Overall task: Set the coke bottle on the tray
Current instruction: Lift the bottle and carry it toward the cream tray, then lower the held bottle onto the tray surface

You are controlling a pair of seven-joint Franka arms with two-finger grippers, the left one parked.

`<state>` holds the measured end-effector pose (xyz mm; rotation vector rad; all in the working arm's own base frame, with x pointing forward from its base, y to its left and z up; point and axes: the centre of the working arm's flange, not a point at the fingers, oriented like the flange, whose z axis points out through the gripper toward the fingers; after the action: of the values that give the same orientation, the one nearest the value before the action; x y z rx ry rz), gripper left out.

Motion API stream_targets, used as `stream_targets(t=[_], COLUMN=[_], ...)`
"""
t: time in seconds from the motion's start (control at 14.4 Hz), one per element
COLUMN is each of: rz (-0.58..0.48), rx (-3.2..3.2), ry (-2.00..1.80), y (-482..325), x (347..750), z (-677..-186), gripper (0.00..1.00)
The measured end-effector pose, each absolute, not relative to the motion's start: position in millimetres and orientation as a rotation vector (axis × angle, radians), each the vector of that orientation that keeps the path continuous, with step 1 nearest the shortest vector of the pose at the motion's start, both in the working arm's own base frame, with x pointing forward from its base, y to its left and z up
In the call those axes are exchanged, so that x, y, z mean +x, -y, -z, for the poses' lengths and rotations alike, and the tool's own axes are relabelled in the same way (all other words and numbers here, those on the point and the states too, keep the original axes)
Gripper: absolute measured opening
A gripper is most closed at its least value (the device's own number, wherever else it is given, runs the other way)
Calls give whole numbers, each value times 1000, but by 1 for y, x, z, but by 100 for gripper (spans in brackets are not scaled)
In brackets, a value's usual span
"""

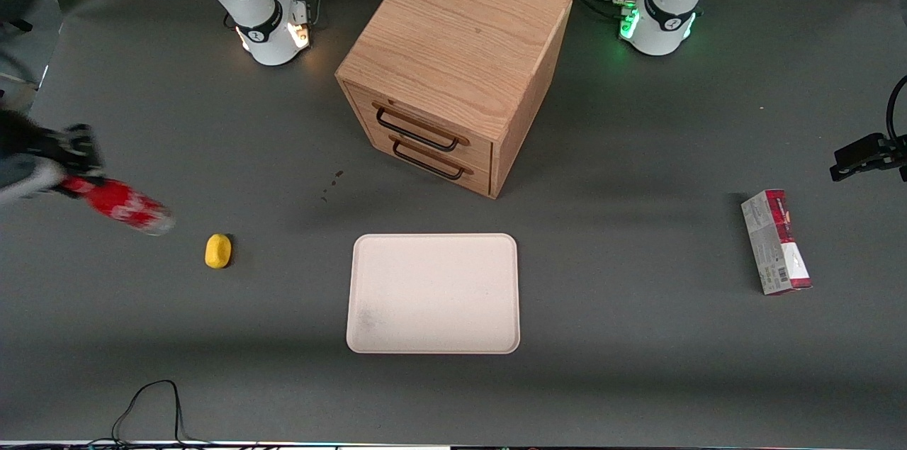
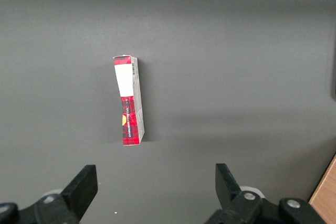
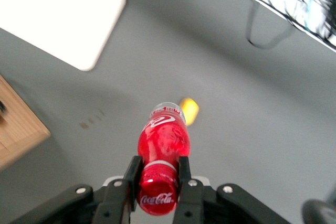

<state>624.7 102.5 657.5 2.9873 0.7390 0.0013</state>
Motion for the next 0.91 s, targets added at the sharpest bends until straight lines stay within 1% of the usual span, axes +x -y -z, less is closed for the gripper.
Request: stream_targets(t=[0.21,0.42,0.7,0.91], rz=[-41,-83,-105,-94], rx=[3050,3074,3024,3023], ry=[-693,-712,-774,-769], y=[-205,-265,-319,-323], x=[637,645,640,655], z=[-623,-590,-563,-530], gripper=[32,32,32,32])
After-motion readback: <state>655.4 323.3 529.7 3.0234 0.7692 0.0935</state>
